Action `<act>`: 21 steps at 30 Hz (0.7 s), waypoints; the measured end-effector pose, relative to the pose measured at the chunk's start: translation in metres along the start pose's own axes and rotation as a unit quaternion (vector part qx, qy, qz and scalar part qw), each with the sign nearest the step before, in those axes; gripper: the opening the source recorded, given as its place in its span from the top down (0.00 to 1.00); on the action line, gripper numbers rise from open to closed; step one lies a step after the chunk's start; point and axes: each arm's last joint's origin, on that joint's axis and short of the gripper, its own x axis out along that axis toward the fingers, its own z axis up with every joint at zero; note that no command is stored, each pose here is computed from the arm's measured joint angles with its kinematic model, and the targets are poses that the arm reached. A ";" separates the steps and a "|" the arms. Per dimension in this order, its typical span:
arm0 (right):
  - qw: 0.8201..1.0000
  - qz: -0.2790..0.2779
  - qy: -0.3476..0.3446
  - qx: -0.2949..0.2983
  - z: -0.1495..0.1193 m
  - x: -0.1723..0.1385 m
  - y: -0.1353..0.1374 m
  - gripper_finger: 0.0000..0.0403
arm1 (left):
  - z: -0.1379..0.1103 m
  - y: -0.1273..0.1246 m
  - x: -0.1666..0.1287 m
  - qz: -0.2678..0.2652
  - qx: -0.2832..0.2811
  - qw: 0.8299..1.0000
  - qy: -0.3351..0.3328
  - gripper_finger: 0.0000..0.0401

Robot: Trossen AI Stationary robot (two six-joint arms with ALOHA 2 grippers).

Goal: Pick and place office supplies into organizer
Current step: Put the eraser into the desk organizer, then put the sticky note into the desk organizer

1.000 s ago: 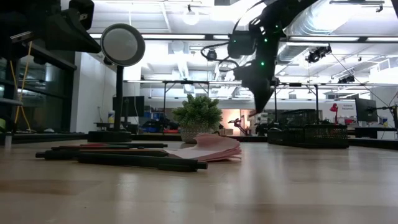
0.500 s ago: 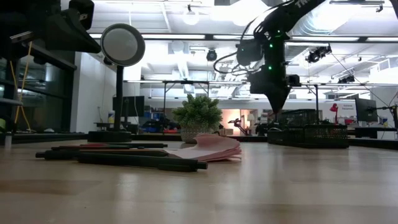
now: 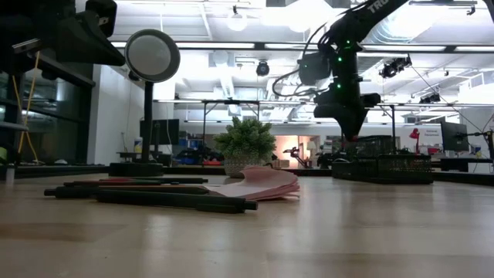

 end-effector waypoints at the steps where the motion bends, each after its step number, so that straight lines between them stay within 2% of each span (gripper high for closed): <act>1: 1.000 0.002 0.001 -0.001 0.000 0.000 0.000 0.80 | 0.000 0.000 0.000 0.000 0.000 1.000 0.000 1.00; 14: 1.000 -0.007 0.013 -0.010 -0.003 0.000 -0.001 0.71 | 0.000 0.000 0.000 0.000 0.000 1.000 0.000 1.00; 21: 1.000 -0.010 0.006 -0.023 -0.003 -0.001 0.002 0.70 | 0.000 0.000 0.000 0.000 0.000 1.000 0.000 1.00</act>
